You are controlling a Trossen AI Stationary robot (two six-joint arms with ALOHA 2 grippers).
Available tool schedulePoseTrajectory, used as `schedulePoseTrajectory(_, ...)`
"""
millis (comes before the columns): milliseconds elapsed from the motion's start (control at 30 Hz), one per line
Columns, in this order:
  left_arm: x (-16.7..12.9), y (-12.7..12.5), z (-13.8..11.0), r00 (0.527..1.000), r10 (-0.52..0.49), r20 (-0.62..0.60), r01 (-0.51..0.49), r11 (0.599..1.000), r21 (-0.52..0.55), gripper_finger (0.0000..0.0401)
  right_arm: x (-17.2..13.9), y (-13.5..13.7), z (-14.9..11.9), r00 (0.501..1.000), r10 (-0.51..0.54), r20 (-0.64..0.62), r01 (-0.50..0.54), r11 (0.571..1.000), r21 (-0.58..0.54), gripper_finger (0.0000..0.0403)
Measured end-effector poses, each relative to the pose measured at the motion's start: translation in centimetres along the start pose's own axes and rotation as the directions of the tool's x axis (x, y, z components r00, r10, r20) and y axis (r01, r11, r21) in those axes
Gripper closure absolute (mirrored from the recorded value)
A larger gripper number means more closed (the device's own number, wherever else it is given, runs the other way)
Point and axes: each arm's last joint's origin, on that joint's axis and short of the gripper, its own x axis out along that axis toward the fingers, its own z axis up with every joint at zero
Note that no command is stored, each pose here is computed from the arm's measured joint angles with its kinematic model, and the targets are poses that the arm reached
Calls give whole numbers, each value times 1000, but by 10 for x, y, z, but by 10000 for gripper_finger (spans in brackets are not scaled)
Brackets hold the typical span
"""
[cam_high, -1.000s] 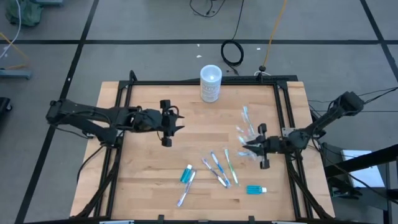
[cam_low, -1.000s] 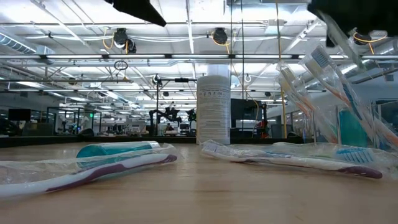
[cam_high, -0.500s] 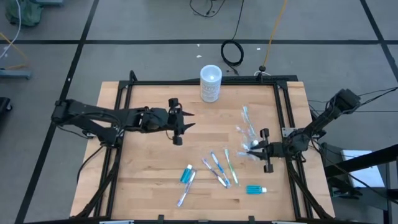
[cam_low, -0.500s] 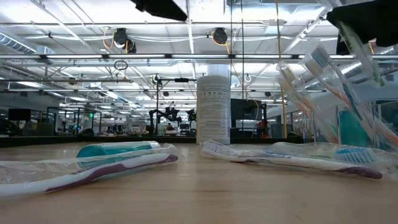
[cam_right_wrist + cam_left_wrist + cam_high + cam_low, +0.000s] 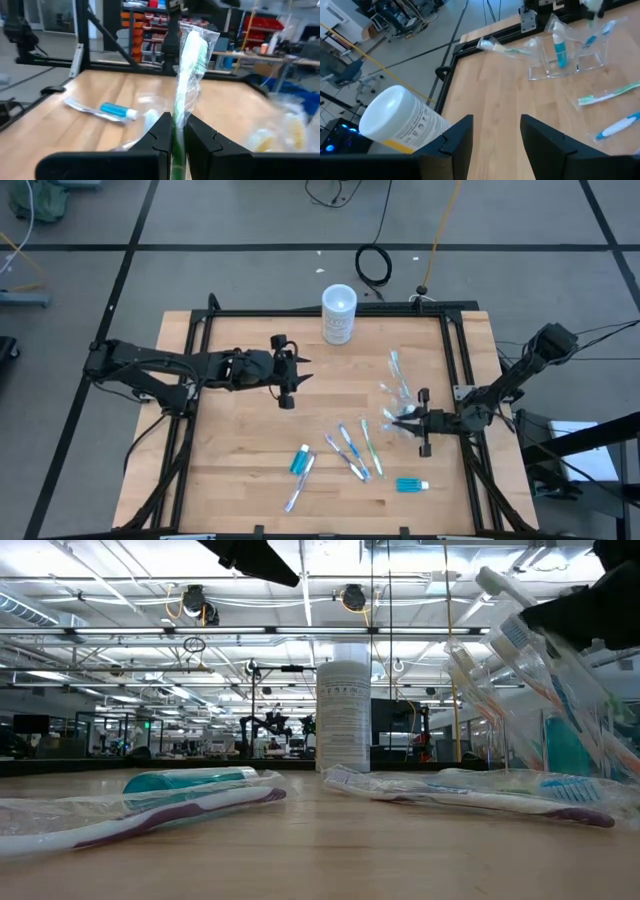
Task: Pick & Place toothbrushing station
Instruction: Put the left green toothbrush into the transparent organizer
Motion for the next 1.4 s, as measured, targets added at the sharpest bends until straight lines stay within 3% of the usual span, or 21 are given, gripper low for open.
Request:
schedulePoseTrajectory(167, 0, 0, 0, 1000, -3, 2, 3, 1000, 0, 231, 2, 3, -9, 999, 1, -50, 1, 999, 40, 373)
schedulePoseTrajectory(300, 0, 0, 0, 1000, -2, 3, 2, 1000, 0, 231, 4, 3, -11, 997, -44, -59, 44, 999, -8, 322)
schedulePoseTrajectory(400, 0, 0, 0, 1000, -2, 3, 2, 1000, 2, 231, 4, 1, -6, 994, -109, -20, 109, 994, -28, 279)
schedulePoseTrajectory(533, 0, 0, 0, 1000, -2, 3, 2, 1000, 6, 231, 1, -2, 13, 986, -122, 113, 130, 990, -61, 237)
schedulePoseTrajectory(633, 0, 0, 0, 1000, -2, 3, 2, 1000, 7, 231, -1, -5, 24, 973, -135, 186, 151, 986, -74, 218)
schedulePoseTrajectory(800, 0, 0, 0, 1000, -2, 3, 2, 1000, 6, 231, 2, -10, 23, 970, -165, 180, 179, 982, -65, 205)
schedulePoseTrajectory(900, 0, 0, 0, 1000, -2, 4, 2, 1000, 10, 231, 5, -10, 21, 977, -118, 177, 129, 990, -57, 203)
schedulePoseTrajectory(1033, 0, 0, 1, 1000, 2, 14, -2, 1000, 19, 231, 14, -6, 29, 976, 64, 207, -61, 998, -21, 202)
schedulePoseTrajectory(1167, 0, 1, 2, 1000, 5, 23, -6, 1000, 16, 231, 35, 3, 47, 992, 81, 99, -75, 995, -64, 202)
schedulePoseTrajectory(1400, 0, 0, 2, 1000, 3, 24, -4, 1000, 17, 231, 58, 9, 84, 975, -117, -189, 96, 989, -115, 202)
